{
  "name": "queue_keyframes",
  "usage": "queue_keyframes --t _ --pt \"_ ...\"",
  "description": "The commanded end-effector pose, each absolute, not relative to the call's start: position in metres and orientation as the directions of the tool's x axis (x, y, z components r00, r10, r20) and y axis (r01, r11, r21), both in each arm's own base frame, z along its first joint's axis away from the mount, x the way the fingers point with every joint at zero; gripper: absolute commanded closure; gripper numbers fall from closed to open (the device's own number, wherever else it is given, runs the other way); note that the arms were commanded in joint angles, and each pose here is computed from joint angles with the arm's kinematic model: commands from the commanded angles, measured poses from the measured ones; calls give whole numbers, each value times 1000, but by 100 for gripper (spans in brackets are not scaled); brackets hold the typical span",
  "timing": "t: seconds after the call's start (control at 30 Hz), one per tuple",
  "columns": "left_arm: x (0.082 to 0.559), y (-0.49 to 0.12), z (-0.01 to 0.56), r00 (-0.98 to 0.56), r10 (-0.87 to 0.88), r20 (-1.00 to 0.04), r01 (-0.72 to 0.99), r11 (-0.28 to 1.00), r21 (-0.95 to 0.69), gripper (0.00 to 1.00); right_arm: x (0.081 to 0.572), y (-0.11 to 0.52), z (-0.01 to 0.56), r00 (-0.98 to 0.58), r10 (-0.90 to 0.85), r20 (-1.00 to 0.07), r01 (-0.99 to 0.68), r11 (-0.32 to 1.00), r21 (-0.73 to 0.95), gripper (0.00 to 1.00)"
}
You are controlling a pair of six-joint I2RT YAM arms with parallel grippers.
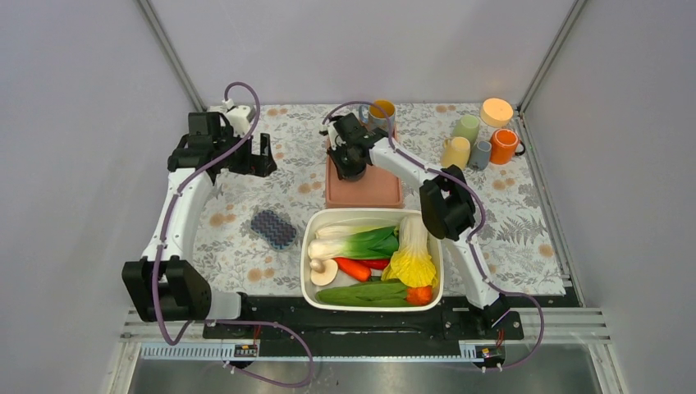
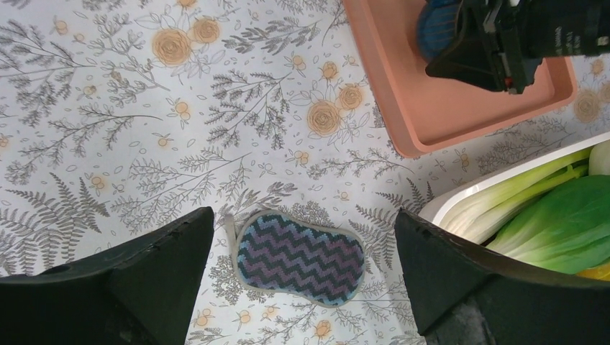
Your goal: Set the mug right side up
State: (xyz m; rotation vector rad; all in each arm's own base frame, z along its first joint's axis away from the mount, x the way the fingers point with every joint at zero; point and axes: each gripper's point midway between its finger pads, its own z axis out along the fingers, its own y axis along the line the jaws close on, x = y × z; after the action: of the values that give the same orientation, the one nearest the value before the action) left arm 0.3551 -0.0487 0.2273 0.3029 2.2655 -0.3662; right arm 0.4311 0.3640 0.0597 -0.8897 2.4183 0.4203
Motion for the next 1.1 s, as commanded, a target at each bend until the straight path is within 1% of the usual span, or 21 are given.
queue_keyframes --t 0.0,0.07,0.1,0.13,0.27,0.4,0.47,0.57,0.7,0.77,0.8,0.87,0.9,1.0,1.07 --pt "360 -58 217 -656 118 -746 379 906 -189 1 451 377 91 -595 -484 -642 -689 718 98 88" --pt "361 -62 211 -670 122 -733 386 900 -202 1 453 378 91 -606 -474 -639 -684 721 113 65" --pt "362 -64 209 -674 127 -728 390 898 -204 1 453 378 92 -605 -475 -639 -684 721 112 55" --pt "363 -66 207 -677 132 -724 393 897 -204 1 453 378 94 -603 -476 -640 -686 719 111 49" --pt "372 -76 201 -685 163 -710 407 894 -187 1 451 377 120 -575 -472 -669 -698 709 100 35" --pt "392 -93 203 -681 177 -711 416 892 -175 1 442 365 168 -534 -447 -718 -699 711 79 33" --pt "406 -105 205 -674 181 -716 417 893 -167 1 438 350 194 -519 -416 -746 -676 734 61 32" --pt "427 -138 206 -666 198 -719 440 883 -164 2 435 309 228 -512 -324 -795 -591 805 52 30" --pt "451 -177 195 -672 196 -714 451 873 -185 9 421 234 256 -500 -147 -854 -445 889 108 29" --pt "459 -198 185 -702 163 -694 434 870 -235 14 419 191 253 -495 -90 -864 -344 934 99 28" --pt "464 -205 180 -710 162 -686 431 870 -241 14 420 164 249 -494 -66 -867 -277 957 85 28" --pt "474 -218 171 -716 162 -679 419 878 -233 15 413 130 239 -504 -18 -863 -202 975 98 27" --pt "479 -221 165 -717 164 -678 410 886 -219 17 408 118 227 -523 1 -853 -175 979 108 27" --pt "492 -230 152 -704 193 -683 399 903 -156 20 399 96 219 -518 33 -855 -132 984 118 27" --pt "499 -230 142 -708 217 -672 395 911 -121 26 394 90 213 -526 28 -850 -127 986 112 26"
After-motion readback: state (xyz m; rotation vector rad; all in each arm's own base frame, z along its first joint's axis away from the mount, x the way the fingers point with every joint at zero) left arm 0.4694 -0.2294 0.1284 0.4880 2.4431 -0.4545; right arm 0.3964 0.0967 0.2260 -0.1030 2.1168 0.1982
